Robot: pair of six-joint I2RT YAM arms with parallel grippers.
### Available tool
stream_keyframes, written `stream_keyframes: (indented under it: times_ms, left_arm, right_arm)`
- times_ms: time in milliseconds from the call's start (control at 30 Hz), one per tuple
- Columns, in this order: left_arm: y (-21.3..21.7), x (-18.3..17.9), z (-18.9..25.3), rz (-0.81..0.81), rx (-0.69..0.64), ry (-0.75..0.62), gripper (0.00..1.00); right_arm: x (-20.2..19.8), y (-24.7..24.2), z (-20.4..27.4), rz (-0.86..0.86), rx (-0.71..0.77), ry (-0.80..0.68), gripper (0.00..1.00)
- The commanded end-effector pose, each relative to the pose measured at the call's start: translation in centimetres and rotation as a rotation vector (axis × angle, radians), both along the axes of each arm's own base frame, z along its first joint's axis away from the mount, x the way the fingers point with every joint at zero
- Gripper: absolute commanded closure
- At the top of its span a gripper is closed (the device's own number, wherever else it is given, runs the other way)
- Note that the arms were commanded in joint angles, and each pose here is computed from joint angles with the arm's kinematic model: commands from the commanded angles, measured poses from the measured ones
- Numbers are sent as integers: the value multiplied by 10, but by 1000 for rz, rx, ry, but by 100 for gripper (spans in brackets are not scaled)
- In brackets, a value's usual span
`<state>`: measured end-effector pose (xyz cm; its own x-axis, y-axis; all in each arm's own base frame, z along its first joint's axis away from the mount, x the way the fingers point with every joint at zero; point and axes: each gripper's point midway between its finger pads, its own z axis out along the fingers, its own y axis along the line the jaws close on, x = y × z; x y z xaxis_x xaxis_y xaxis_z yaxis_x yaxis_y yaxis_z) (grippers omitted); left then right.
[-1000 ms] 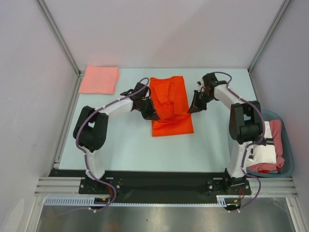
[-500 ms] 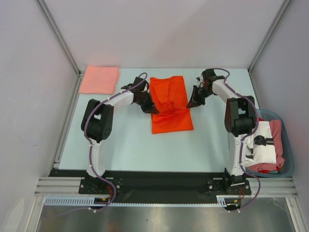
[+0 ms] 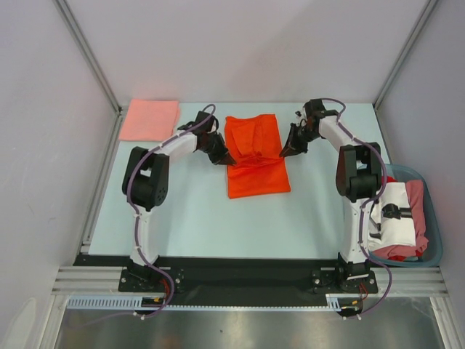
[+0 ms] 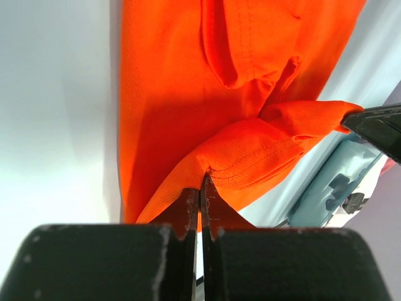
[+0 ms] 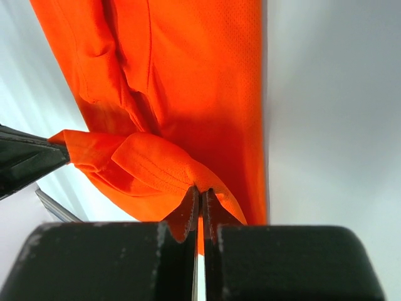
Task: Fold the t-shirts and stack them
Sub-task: Fold the tshirt
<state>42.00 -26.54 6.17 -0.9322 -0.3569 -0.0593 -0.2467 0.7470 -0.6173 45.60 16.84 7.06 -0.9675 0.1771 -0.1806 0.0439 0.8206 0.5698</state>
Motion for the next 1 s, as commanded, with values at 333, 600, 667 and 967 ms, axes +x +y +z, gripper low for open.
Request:
stream_keyframes:
  times_ms: [333,600,667,967]
  left_arm:
    - [-2,25,-4,10,-20,-27,99]
    - [20,48,38,19,117,-175,60]
    - [32,46,57,19,186,-223,52]
    - [-6,-9,106,-148,120,-424,66]
  right_arm:
    - [24,1,1,-29,43,-15,98]
    - [40,-16,13,-60,-17,-57,53]
    - [41,-27,21,-65,-71,-76,38]
    - [0,-4,49,-6,-85,-188,55]
